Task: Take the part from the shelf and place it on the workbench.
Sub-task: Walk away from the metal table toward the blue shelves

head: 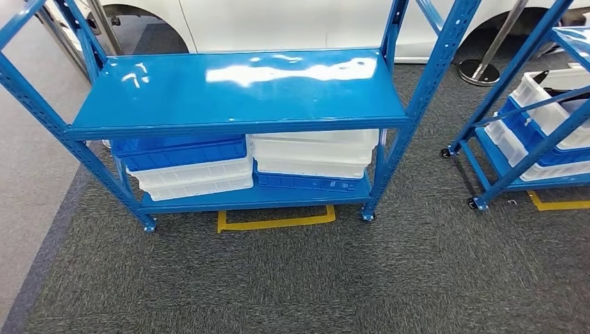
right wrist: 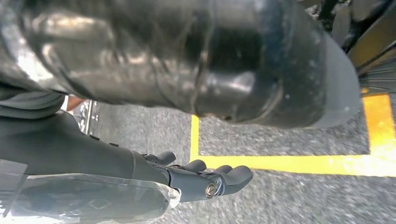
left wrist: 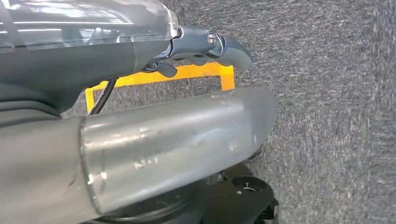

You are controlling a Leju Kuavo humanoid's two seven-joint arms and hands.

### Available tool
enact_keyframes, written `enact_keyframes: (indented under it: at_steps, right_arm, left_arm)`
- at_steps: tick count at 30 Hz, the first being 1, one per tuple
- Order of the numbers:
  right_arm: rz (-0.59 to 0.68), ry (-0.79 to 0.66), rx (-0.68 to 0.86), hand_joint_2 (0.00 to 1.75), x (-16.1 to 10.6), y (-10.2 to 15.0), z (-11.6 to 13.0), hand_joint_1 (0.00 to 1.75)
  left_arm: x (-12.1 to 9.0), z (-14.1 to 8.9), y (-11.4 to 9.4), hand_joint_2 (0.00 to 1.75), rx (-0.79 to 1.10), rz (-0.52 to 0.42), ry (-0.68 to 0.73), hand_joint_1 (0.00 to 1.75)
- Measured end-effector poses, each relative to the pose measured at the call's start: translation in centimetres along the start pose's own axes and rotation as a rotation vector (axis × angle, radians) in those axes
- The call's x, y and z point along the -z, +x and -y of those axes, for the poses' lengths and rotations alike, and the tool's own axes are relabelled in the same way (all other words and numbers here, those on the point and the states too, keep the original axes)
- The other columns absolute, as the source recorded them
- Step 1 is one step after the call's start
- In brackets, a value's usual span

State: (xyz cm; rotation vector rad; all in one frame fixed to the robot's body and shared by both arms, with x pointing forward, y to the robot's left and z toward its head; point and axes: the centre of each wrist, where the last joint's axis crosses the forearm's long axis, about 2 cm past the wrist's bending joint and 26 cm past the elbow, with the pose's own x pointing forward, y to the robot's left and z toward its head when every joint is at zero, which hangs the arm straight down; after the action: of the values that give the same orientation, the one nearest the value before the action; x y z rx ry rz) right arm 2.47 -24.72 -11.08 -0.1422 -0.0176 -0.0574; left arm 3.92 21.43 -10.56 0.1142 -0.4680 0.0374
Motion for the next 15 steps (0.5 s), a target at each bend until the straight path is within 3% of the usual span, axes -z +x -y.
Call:
enact_keyframes:
  at_steps: [15]
  right_arm:
    - [-0.01, -0.016, 0.012, 0.0, 0.03, -0.13, 0.11, 0.0]
  left_arm:
    - [-0.03, -0.03, -0.1, 0.0, 0.006, 0.003, -0.002, 0.0]
